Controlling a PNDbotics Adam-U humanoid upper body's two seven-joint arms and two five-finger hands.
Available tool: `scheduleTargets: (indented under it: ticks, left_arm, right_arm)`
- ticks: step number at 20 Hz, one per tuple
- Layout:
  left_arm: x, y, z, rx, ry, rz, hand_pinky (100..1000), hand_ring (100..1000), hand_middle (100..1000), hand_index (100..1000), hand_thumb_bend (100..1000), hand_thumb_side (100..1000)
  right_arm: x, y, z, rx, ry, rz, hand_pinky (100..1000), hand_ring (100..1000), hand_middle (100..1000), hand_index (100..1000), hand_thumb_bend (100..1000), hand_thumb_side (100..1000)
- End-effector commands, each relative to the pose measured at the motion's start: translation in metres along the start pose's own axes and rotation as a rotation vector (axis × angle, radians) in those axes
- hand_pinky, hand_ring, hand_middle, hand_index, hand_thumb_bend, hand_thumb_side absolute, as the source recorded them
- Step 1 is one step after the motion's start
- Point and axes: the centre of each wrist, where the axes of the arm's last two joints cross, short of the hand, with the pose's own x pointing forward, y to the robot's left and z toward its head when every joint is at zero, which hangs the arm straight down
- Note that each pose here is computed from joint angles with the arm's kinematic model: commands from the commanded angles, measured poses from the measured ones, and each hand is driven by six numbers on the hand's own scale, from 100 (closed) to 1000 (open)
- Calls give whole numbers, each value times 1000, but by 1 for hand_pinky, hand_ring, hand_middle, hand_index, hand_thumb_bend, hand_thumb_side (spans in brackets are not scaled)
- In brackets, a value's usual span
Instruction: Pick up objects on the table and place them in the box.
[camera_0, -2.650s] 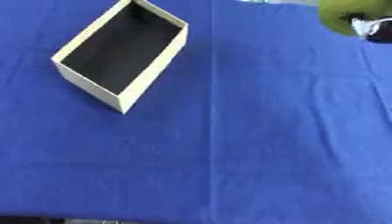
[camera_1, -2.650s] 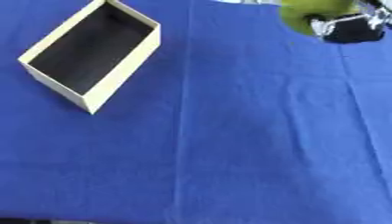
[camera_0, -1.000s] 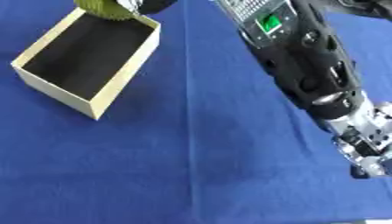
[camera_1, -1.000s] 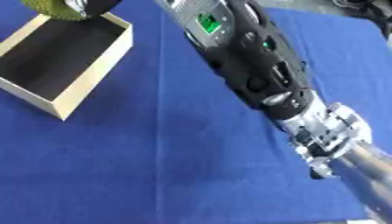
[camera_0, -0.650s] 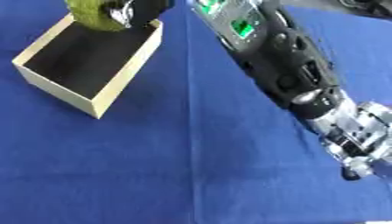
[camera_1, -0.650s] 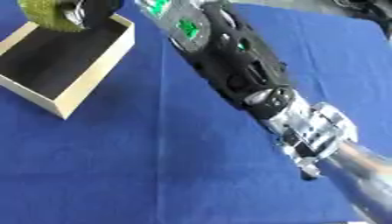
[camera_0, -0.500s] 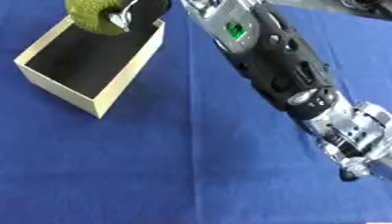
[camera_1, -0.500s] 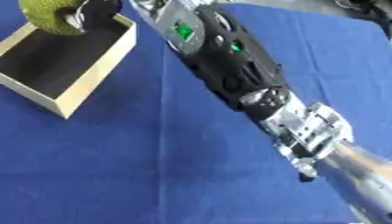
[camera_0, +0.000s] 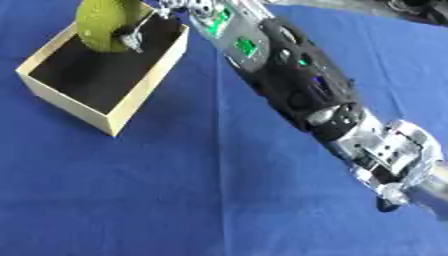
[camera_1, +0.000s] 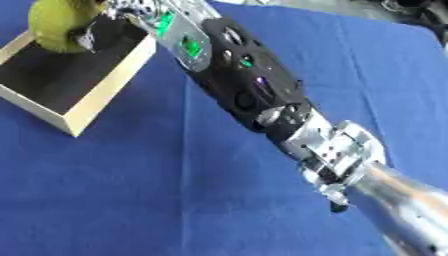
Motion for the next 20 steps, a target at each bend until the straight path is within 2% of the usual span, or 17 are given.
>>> scheduleTargets:
  ticks: [1, 7, 12, 15, 16, 18, 20]
  left_arm:
    - [3, 2, -10, -8, -43, 4, 778, 585, 614, 624, 404, 257]
    - [3, 2, -10, -9, -41, 2, 778, 586, 614, 625, 405, 256]
    - [3, 3, -9, -9, -38, 0, 778, 586, 614, 625, 406, 256]
    - [3, 4, -8, -8, -36, -4, 777, 586, 614, 626, 409, 254]
    - [3, 4, -8, -8, -35, -7, 777, 586, 614, 626, 409, 254]
    - [2, 6, -7, -8, -32, -14, 777, 587, 615, 626, 410, 254]
    - [2, 8, -6, -8, -29, -25, 777, 587, 615, 626, 411, 254]
  right_arm:
    - [1, -19, 5, -5, -12, 67, 856, 899, 815, 880, 285, 441]
    - [5, -32, 14, -50, -17, 130, 878, 914, 823, 899, 273, 471]
    - [11, -43, 21, -125, -28, 130, 869, 903, 817, 899, 253, 437]
    - [15, -62, 35, -239, -44, 106, 852, 885, 803, 893, 234, 390]
    - [15, -71, 42, -288, -48, 96, 840, 870, 793, 893, 238, 332]
    - [13, -90, 60, -390, -50, 82, 801, 825, 761, 901, 154, 266]
    - [6, -105, 83, -482, -26, 68, 782, 791, 745, 911, 115, 264]
